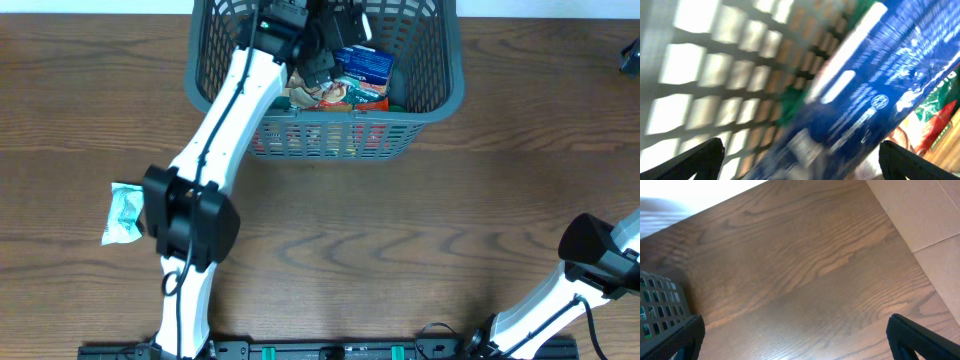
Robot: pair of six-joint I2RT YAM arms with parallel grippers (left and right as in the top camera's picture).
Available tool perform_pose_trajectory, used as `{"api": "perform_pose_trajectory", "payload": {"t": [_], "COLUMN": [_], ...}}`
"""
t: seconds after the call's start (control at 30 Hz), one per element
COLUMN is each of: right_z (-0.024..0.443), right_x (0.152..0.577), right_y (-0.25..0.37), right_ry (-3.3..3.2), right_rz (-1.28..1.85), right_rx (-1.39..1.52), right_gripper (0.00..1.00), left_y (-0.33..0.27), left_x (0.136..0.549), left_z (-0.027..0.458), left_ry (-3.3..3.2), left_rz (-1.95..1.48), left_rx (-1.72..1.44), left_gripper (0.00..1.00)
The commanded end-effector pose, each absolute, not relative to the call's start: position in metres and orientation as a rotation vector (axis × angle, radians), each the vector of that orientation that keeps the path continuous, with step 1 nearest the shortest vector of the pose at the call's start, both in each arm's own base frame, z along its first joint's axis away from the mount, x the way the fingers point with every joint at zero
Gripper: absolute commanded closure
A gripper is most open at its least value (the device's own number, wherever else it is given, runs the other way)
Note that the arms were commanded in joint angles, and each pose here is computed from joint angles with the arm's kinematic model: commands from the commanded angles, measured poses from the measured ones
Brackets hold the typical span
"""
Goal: Pack container
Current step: 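Drop the blue box into the basket and withdraw the left gripper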
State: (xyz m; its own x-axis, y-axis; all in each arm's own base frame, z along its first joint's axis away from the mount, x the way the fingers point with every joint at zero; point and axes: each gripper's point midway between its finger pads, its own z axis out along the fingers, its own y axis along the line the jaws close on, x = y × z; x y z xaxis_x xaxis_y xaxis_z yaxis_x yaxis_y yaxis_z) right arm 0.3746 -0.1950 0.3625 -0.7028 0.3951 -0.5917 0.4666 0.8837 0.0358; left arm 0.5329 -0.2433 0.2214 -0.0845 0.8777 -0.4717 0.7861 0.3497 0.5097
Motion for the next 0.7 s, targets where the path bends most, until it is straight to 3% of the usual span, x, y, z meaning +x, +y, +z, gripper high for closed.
{"api": "perform_pose_trajectory", "payload": {"t": [0.0,0.2,0.3,0.57,0.67], "right_z": [0.359,0.359,0.359,0.359,0.36], "right_x": [0.375,0.375,0.375,0.375,0.375], "right_y": [-0.196,-0.196,-0.196,-0.196,-0.196], "right_ry": [2.444,2.444,2.444,2.444,2.442], "right_rz": [-0.145,-0.145,-0.145,-0.145,-0.146], "right_rx": [0.63,0.631,0.63,0.63,0.629], "right_gripper": [0.01,0.01,0.01,0.01,0.01], "left_y": [-0.202,-0.116,-0.06,0.069,0.095], "left_x": [0.517,0.452,0.41,0.313,0.3], "left_z": [0.328,0.423,0.447,0.397,0.372], "left_ry": [1.859,1.954,2.03,2.422,2.518], "left_rz": [0.271,0.347,0.35,0.36,0.403], "left_rx": [1.175,0.738,0.498,-0.185,-0.278], "left_gripper": [0.02,0.02,0.01,0.01,0.01]}}
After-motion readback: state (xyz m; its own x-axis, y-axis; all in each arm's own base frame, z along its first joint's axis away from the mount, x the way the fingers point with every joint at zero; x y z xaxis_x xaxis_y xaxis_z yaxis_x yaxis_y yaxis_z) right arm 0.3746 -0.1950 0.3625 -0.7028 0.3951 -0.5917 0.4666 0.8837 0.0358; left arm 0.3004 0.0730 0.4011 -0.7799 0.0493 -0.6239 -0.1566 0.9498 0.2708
